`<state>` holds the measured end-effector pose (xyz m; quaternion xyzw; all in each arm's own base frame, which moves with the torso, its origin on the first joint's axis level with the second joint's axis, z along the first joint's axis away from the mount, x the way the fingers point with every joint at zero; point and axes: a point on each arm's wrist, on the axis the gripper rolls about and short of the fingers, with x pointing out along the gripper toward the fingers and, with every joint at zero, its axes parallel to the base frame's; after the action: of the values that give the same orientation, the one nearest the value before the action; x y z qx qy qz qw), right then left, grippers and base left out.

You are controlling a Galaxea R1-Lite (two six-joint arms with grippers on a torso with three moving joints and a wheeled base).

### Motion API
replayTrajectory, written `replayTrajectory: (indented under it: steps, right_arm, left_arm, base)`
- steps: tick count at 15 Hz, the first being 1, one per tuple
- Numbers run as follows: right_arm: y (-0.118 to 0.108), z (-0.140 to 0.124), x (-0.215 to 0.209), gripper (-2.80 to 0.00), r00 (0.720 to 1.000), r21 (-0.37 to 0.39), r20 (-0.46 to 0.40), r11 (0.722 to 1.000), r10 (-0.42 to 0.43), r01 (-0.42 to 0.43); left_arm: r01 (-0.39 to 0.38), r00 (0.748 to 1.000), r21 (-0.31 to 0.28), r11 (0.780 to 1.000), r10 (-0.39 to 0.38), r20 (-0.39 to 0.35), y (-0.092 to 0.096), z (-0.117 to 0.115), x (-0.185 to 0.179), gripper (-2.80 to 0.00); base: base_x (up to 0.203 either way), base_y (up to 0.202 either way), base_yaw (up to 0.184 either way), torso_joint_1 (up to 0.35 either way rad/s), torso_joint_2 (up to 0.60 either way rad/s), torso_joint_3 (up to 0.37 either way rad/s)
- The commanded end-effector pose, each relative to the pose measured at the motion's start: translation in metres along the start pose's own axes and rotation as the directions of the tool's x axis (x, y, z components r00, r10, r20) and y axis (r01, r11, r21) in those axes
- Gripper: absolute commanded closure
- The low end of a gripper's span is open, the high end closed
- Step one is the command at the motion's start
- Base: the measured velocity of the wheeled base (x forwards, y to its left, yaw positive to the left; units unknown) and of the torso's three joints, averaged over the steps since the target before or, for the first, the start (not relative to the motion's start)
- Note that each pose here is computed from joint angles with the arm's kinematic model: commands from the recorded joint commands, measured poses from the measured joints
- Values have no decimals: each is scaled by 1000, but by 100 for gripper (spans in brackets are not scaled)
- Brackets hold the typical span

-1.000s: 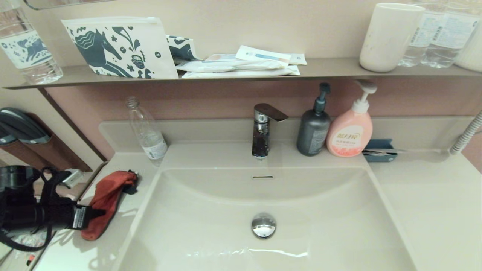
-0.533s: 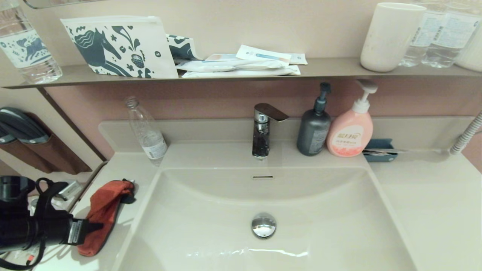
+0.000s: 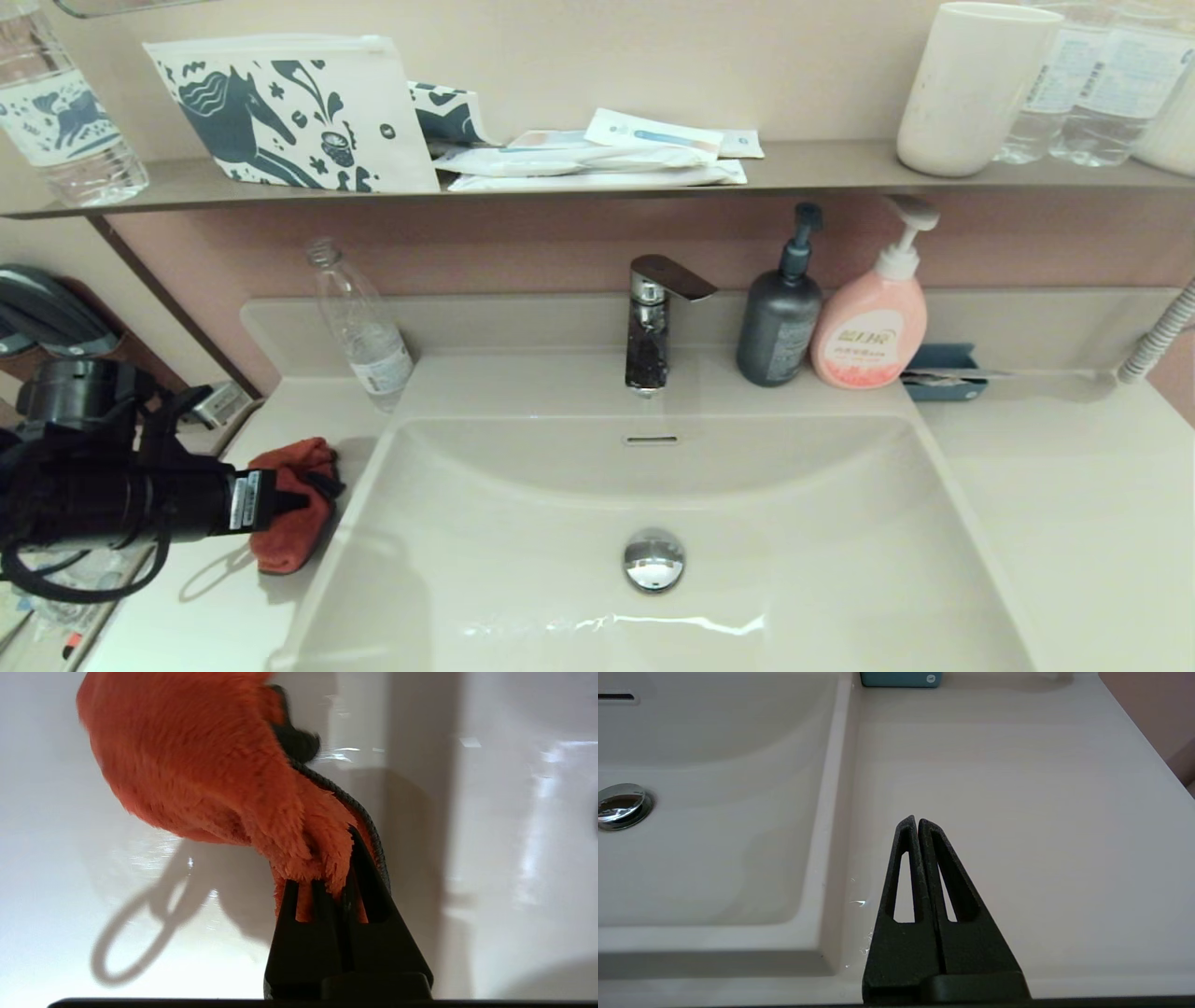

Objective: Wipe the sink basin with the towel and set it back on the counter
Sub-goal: Wipe the sink

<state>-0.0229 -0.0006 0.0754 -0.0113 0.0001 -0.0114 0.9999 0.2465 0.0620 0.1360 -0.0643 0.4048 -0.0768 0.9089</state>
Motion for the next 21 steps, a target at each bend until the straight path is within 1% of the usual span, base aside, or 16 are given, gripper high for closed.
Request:
replayTrajectory:
  steps: [1, 3, 5, 7, 8, 9, 10, 12, 13, 15, 18, 21]
  right_arm:
    - [0, 0, 0, 0, 1000, 0, -2, 1000, 0, 0]
    - [0, 0, 0, 0, 1000, 0, -2, 1000, 0, 0]
    - [0, 0, 0, 0, 1000, 0, -1, 1000, 0, 0]
    - [0, 0, 0, 0, 1000, 0, -2, 1000, 0, 0]
    - [0, 0, 0, 0, 1000, 0, -1, 1000, 0, 0]
    - [0, 0, 0, 0, 1000, 0, -2, 1000, 0, 0]
    - [0, 0, 0, 0, 1000, 0, -1, 1000, 0, 0]
    - [0, 0, 0, 0, 1000, 0, -1, 1000, 0, 0]
    - [0, 0, 0, 0, 1000, 0, -2, 1000, 0, 0]
    - [0, 0, 0, 0, 1000, 0, -2, 1000, 0, 0]
    - [0, 0, 0, 0, 1000, 0, -2, 1000, 0, 0]
    - [0, 0, 0, 0, 1000, 0, -2, 1000, 0, 0]
  left_arm:
    - [26, 1000, 33, 999, -27, 17, -14, 15, -13, 0]
    - [35, 999, 48, 998, -36, 29, -16, 25, -10, 0]
    - [24, 998, 73, 997, -28, 62, -17, 38, -11, 0]
    - [-11, 994, 84, 996, 2, 110, -14, 53, -17, 0]
    - [-42, 993, 87, 995, 31, 117, -11, 54, -20, 0]
    - [-76, 992, 107, 991, 64, 109, -9, 52, -21, 0]
    - [-89, 992, 118, 989, 77, 103, -8, 49, -25, 0]
    - [-87, 995, 114, 990, 80, 61, -12, 41, -37, 0]
    - [-94, 994, 115, 989, 88, 58, -15, 38, -41, 0]
    - [-116, 992, 118, 986, 108, 72, -18, 36, -50, 0]
    - [-157, 982, 127, 979, 141, 125, -25, 36, -69, 0]
    - [-172, 979, 135, 976, 154, 135, -33, 33, -83, 0]
  base:
    - [0, 0, 0, 0, 0, 0]
    - [0, 0, 0, 0, 0, 0]
    - [0, 0, 0, 0, 0, 0]
    - [0, 0, 0, 0, 0, 0]
    - [0, 0, 0, 0, 0, 0]
    - [0, 0, 0, 0, 0, 0]
    - [0, 0, 0, 0, 0, 0]
    - [0, 0, 0, 0, 0, 0]
    - [0, 0, 0, 0, 0, 0]
    - [0, 0, 0, 0, 0, 0]
    - [0, 0, 0, 0, 0, 0]
    - [0, 0, 0, 0, 0, 0]
